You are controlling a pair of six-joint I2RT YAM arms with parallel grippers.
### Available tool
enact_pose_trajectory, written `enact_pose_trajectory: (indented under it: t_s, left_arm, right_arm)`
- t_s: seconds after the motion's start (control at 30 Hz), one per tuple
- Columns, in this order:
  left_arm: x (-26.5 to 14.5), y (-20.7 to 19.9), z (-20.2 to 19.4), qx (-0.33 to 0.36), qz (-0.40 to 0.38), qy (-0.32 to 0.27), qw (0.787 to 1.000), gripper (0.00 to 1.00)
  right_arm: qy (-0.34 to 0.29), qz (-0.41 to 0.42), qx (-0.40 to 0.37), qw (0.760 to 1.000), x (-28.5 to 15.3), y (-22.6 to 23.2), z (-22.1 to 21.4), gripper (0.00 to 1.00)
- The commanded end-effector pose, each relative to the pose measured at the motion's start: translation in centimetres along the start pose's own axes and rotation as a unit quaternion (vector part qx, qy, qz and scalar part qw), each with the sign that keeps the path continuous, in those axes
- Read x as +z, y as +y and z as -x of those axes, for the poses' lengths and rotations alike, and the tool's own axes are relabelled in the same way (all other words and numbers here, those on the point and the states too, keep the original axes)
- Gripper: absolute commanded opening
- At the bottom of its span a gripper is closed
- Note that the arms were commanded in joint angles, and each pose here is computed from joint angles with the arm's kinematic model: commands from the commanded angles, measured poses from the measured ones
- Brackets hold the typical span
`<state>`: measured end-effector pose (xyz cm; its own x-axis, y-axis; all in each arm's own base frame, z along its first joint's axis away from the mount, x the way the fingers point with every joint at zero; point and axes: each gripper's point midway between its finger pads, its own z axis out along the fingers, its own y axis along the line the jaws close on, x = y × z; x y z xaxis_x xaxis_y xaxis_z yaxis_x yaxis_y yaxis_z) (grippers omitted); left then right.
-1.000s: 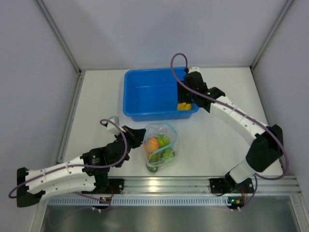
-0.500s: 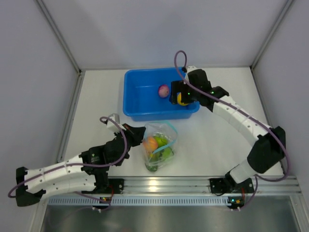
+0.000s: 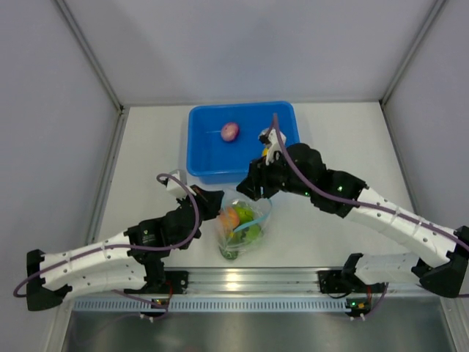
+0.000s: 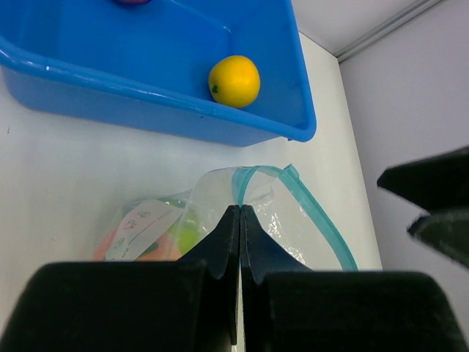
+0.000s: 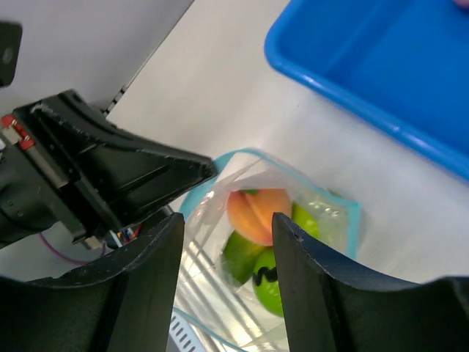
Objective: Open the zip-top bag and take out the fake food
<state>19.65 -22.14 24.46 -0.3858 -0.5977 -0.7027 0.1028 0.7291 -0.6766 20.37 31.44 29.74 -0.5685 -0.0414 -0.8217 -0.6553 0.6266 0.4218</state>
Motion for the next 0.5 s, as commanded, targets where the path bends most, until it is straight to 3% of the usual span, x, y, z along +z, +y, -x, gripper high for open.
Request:
enact_pose_trajectory:
  t_s: [0.0, 0.17, 0.47]
  left_arm:
    - [-0.3, -1.7, 1.3, -0.02, -0.018, -0.009, 1.0, 0.0]
    - [-0.5, -2.0, 1.0, -0.028, -0.025, 0.0, 0.999, 0.0]
    - [-0.3, -1.9, 0.4, -0.024, -0.024, 0.01, 0.999, 0.0]
  right_arm:
    - [0.015, -0.054, 0.0, 0.998, 0.5, 0.0, -2.5, 0.52]
    - [0.064, -0.106, -0.018, 0.992, 1.9, -0.4, -6.6, 0.44]
    - [0.129, -0.153, -0.046, 0.979, 3.8, -3.4, -11.2, 0.44]
